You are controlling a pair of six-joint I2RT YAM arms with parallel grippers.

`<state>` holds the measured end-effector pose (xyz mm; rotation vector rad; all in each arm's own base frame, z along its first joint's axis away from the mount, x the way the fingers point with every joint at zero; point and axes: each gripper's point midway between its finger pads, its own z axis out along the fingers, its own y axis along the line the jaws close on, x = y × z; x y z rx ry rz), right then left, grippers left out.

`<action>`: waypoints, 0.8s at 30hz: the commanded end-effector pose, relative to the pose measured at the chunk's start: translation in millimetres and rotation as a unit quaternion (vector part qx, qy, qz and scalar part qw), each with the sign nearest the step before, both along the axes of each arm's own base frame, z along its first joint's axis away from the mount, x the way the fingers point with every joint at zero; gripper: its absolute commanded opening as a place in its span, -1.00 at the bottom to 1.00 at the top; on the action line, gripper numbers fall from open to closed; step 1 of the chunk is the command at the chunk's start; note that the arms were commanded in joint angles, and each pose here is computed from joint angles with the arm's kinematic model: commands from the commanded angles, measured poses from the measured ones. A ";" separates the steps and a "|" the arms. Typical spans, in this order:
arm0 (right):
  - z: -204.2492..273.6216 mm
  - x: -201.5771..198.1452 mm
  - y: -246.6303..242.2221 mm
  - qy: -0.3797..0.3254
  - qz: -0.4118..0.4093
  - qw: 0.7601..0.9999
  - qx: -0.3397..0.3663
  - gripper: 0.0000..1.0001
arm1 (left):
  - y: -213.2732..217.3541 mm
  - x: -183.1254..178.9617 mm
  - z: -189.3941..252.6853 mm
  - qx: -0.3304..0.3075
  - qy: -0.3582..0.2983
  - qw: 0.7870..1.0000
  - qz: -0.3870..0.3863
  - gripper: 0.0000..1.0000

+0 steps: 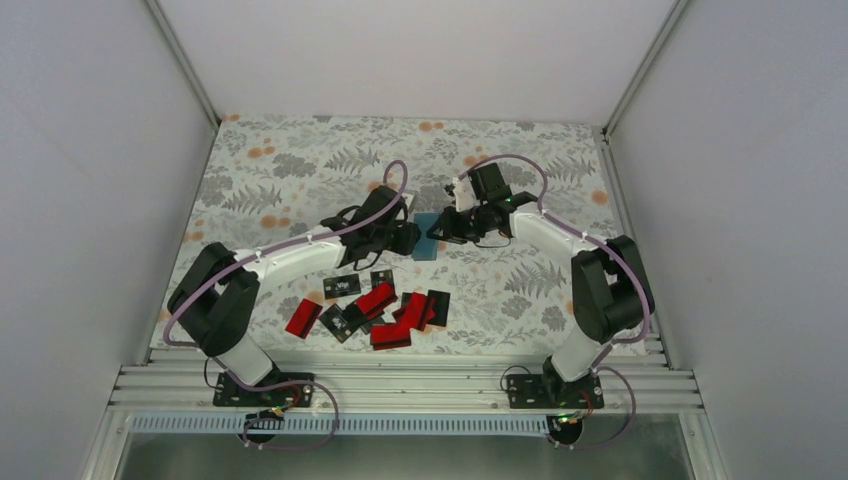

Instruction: Put the credit cards into the card holder

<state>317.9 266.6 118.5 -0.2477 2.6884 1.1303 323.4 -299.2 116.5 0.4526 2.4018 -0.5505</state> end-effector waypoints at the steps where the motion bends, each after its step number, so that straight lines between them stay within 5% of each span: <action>1: 2.3 -0.7 4.7 -0.002 0.007 1.000 0.003 -0.92 | 8.2 14.6 5.9 0.017 -0.019 0.999 0.044 -0.15; 11: 1.3 -0.5 4.8 -0.002 0.009 1.000 0.002 -0.92 | 15.6 13.4 -1.4 0.034 -0.016 0.998 0.053 -0.54; 24: 0.5 -2.0 3.9 -0.001 0.009 1.000 0.002 -0.92 | 6.2 10.5 -13.0 0.020 -0.003 0.999 0.036 -0.55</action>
